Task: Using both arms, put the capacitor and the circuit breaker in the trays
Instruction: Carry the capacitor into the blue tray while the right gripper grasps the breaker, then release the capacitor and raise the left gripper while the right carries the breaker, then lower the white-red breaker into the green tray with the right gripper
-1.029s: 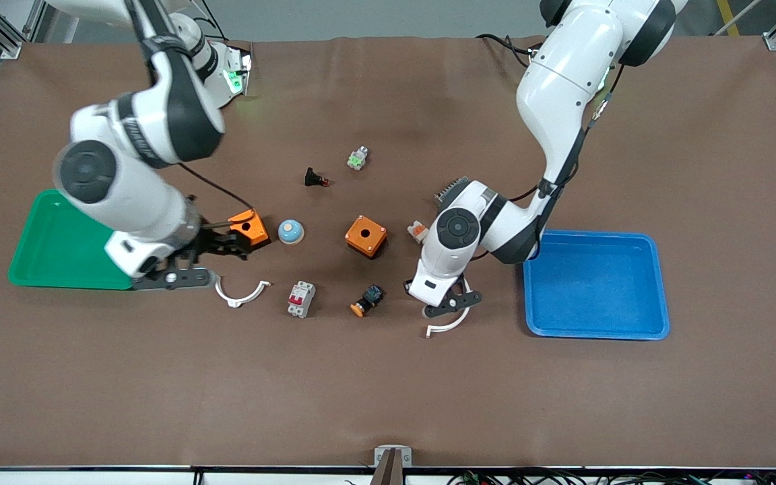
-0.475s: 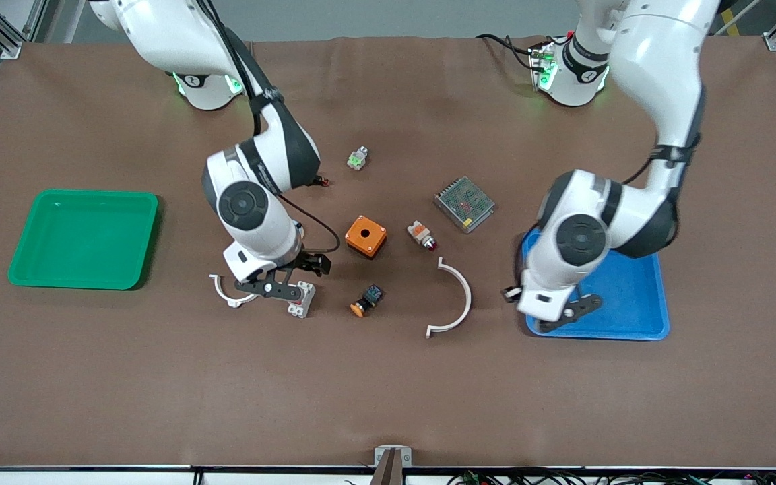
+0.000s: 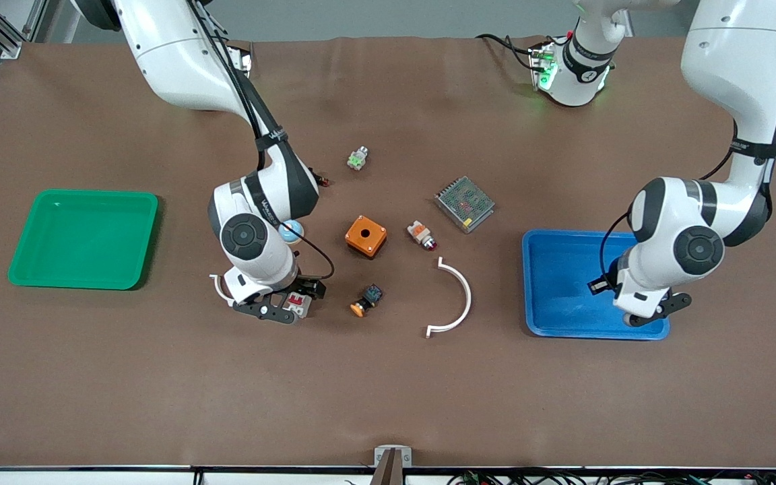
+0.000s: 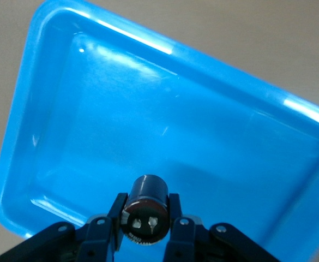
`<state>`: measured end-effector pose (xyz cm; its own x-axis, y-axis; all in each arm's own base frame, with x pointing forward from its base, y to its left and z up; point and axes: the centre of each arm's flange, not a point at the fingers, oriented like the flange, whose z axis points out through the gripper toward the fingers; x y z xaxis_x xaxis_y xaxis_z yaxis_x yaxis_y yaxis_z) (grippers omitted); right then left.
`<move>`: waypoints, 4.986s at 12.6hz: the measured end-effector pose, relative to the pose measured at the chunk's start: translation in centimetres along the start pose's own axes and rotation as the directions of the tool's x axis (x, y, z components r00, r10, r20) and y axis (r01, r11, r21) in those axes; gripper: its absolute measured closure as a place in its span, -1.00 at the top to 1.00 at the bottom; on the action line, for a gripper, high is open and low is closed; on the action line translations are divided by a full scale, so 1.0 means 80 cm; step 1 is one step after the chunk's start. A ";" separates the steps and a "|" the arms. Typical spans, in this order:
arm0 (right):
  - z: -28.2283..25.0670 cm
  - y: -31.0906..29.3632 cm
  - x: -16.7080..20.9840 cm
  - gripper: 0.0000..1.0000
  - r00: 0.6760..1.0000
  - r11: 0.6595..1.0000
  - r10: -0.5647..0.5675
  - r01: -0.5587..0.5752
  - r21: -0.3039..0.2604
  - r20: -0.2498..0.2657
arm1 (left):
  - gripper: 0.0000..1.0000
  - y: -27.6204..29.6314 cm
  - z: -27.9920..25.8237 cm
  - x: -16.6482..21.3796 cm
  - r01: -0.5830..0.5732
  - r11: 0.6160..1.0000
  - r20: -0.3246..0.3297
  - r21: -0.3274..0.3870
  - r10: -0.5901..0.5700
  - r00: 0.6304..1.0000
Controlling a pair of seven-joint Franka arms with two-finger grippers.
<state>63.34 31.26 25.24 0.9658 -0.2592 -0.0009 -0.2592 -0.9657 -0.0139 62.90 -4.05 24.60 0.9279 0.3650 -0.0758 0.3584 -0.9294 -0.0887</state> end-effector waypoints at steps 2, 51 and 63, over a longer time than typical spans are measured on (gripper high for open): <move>0.020 0.001 0.000 1.00 1.000 1.000 0.007 -0.007 -0.004 0.011 | -0.30 -0.036 0.037 0.010 -0.008 1.000 0.000 -0.015 0.008 1.000; 0.022 0.745 0.042 -0.21 0.901 0.946 -0.322 0.320 0.056 0.291 | 1.00 -0.082 -0.488 -0.163 -0.375 0.924 -0.121 -0.073 0.365 0.923; 0.047 0.746 0.039 0.15 0.926 0.958 -0.284 0.284 0.037 0.248 | 1.00 -0.082 -0.487 -0.160 -0.373 0.925 -0.121 -0.074 0.363 0.924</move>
<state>50.92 -27.11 20.68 0.9688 0.0379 -0.2450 0.0263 -0.9984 -0.0506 52.70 -4.74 64.89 0.9998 -0.0070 0.0175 -0.0073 -0.9998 0.0193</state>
